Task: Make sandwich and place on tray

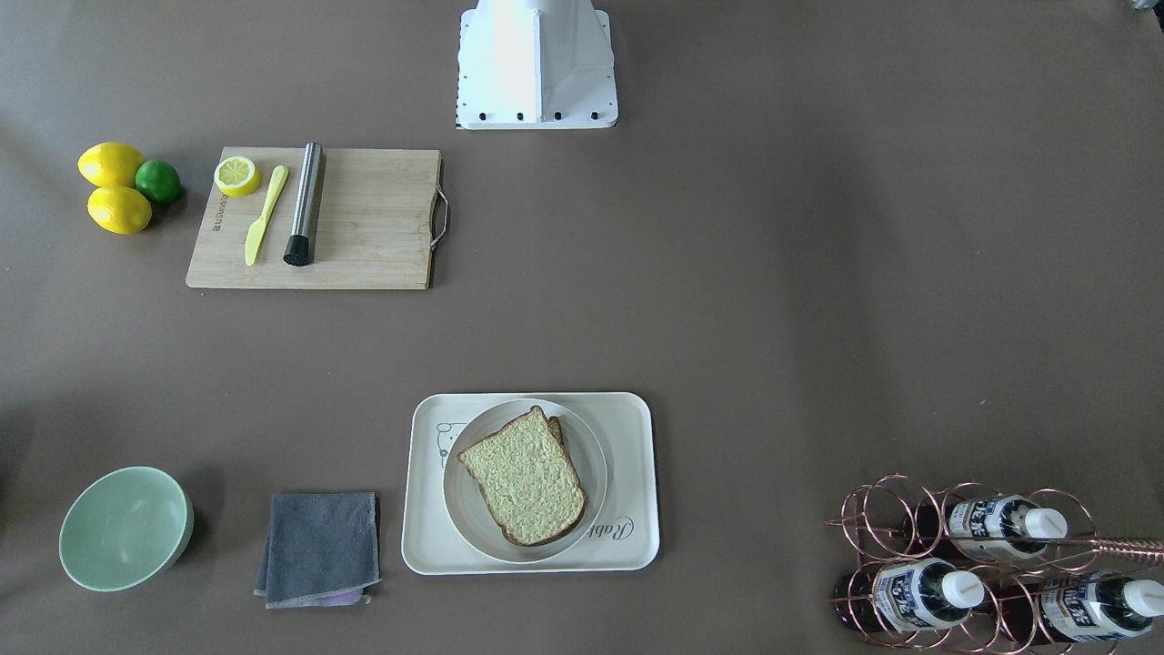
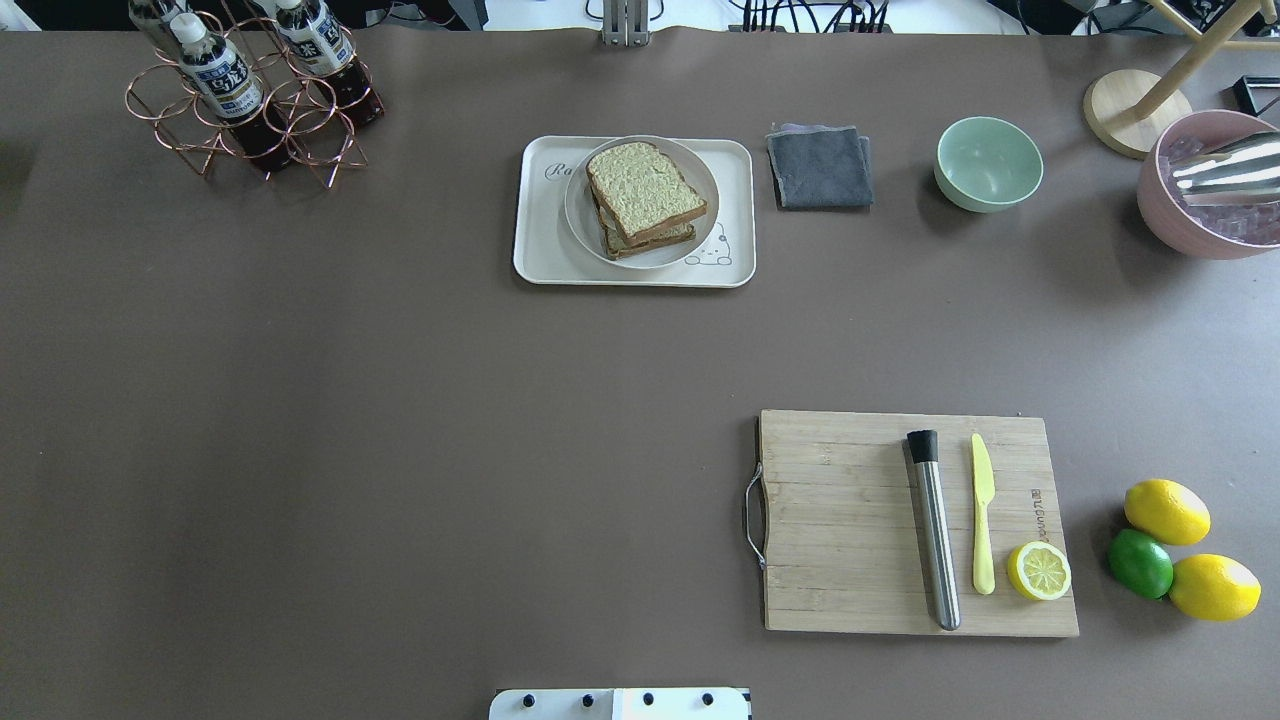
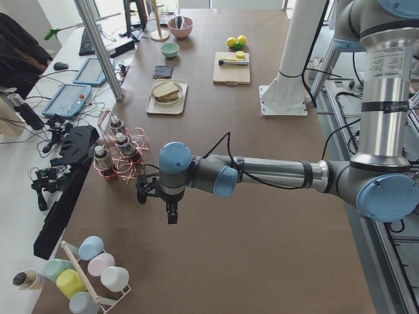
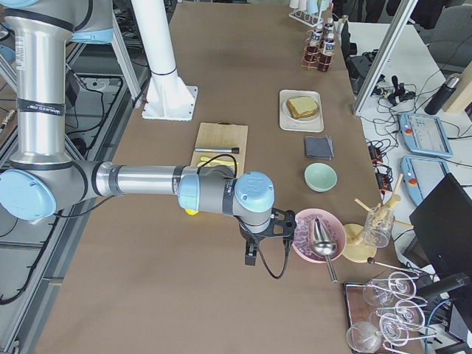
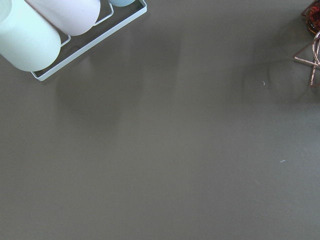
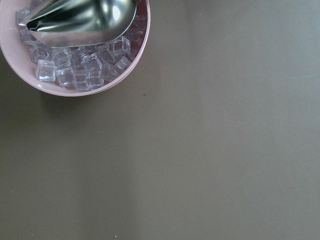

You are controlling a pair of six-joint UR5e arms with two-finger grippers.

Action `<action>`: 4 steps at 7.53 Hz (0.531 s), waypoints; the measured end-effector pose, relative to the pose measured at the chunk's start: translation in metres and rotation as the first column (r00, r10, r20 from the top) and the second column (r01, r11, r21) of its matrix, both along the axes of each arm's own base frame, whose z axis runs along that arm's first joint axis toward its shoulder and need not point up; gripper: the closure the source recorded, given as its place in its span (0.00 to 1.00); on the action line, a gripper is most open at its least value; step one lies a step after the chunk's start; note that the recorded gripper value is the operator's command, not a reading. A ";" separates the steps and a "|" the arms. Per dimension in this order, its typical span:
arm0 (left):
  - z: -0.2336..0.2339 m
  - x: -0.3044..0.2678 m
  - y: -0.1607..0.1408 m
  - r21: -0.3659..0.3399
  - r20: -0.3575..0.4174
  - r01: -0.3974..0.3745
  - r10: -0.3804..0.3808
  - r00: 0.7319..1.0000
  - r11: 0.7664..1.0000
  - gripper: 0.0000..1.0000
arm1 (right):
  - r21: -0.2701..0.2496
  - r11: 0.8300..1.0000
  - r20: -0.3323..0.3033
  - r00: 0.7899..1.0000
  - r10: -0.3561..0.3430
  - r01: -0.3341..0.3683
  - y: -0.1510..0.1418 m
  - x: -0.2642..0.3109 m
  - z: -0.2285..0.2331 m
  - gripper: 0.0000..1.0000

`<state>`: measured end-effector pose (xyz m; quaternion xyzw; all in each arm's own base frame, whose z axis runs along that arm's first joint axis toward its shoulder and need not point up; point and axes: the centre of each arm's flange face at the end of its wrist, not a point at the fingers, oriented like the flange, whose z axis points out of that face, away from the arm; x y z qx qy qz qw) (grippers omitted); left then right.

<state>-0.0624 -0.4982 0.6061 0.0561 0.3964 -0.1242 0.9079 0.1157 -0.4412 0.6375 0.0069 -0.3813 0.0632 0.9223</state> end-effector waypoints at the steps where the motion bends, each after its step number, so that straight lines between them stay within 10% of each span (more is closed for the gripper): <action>1: 0.001 -0.004 0.000 -0.003 0.001 0.009 -0.009 1.000 1.000 0.02 | 0.001 1.000 -0.001 1.000 0.000 0.000 -0.001 0.000 0.000 0.00; 4: 0.005 -0.007 0.001 -0.011 0.002 0.014 -0.014 1.000 1.000 0.02 | 0.003 1.000 -0.002 1.000 0.001 -0.001 -0.002 0.000 -0.002 0.00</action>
